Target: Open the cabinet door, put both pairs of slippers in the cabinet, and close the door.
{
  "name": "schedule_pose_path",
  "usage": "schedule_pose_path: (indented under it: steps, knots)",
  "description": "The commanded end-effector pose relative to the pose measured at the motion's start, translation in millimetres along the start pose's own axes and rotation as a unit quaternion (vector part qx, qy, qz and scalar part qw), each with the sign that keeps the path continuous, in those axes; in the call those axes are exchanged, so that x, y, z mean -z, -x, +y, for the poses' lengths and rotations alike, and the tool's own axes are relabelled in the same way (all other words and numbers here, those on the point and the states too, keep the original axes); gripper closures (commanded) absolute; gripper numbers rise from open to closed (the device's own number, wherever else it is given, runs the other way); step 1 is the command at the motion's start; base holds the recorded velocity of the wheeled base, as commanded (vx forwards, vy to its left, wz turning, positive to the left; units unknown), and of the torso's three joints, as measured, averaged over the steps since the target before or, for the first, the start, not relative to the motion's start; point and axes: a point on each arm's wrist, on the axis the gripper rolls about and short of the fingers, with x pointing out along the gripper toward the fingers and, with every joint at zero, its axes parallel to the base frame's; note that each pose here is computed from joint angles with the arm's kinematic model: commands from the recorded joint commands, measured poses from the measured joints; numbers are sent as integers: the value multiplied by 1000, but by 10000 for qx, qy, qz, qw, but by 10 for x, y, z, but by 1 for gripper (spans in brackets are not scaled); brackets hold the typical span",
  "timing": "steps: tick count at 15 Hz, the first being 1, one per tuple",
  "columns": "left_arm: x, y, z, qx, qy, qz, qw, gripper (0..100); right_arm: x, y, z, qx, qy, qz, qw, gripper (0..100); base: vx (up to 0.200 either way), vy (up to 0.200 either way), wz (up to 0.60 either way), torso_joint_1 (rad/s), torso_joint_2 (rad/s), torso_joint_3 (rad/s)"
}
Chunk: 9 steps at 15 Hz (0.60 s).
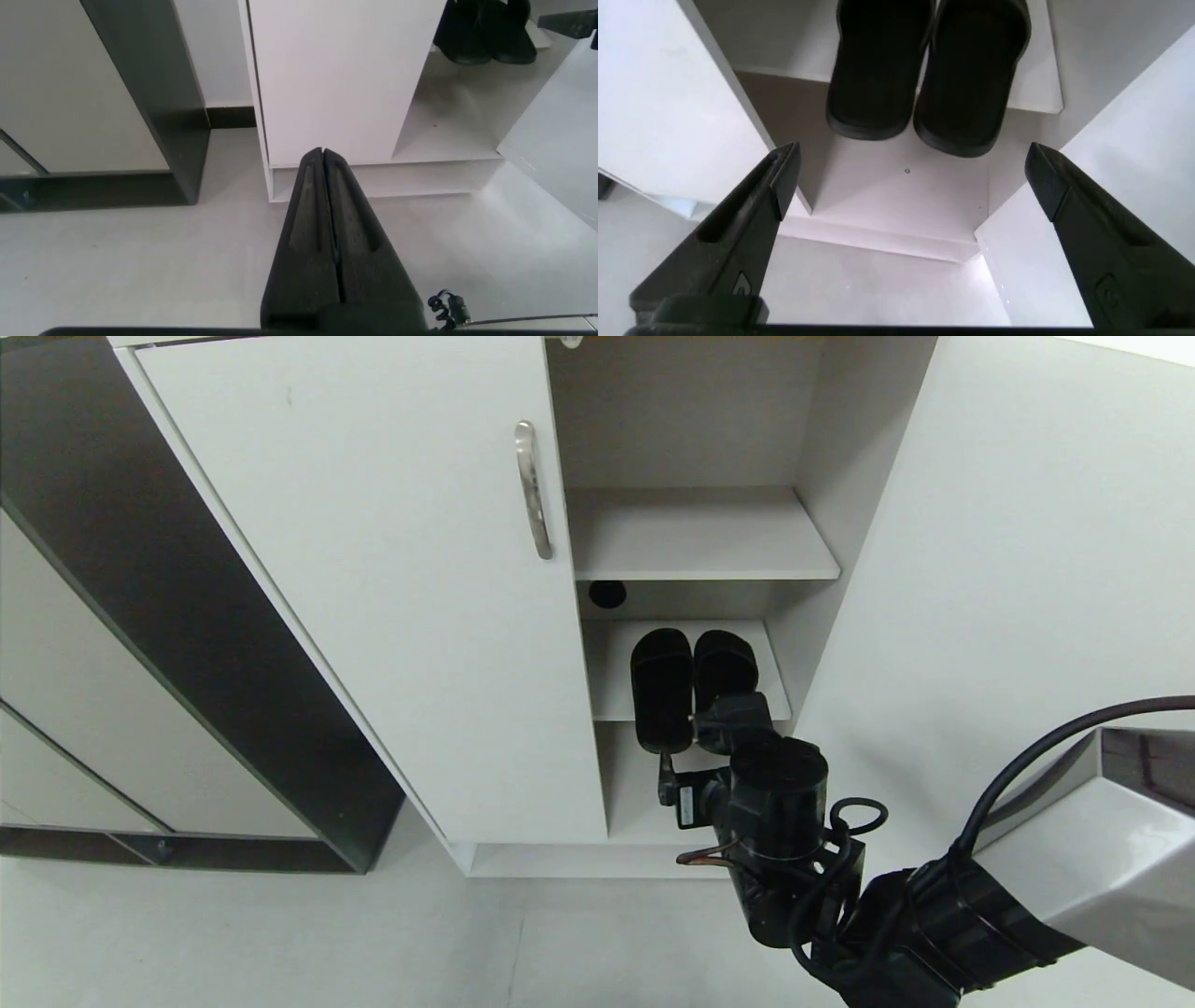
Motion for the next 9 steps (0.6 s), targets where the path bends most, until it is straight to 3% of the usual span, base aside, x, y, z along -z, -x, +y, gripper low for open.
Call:
schedule_pose_path:
  steps: [1, 7, 9]
  knots:
    - [0, -1, 0, 5, 18, 4, 10000, 100, -6, 5, 1, -5, -9, -8, 10000, 0, 0, 0, 0, 0, 0, 0]
    - [0, -1, 0, 5, 26, 4, 10000, 100, 14, 11, -5, -5, -9, 8, 10000, 0, 0, 0, 0, 0, 0, 0]
    - [0, -1, 0, 5, 26, 4, 10000, 100, 14, 11, -5, -5, -9, 8, 10000, 0, 0, 0, 0, 2, 5, 137]
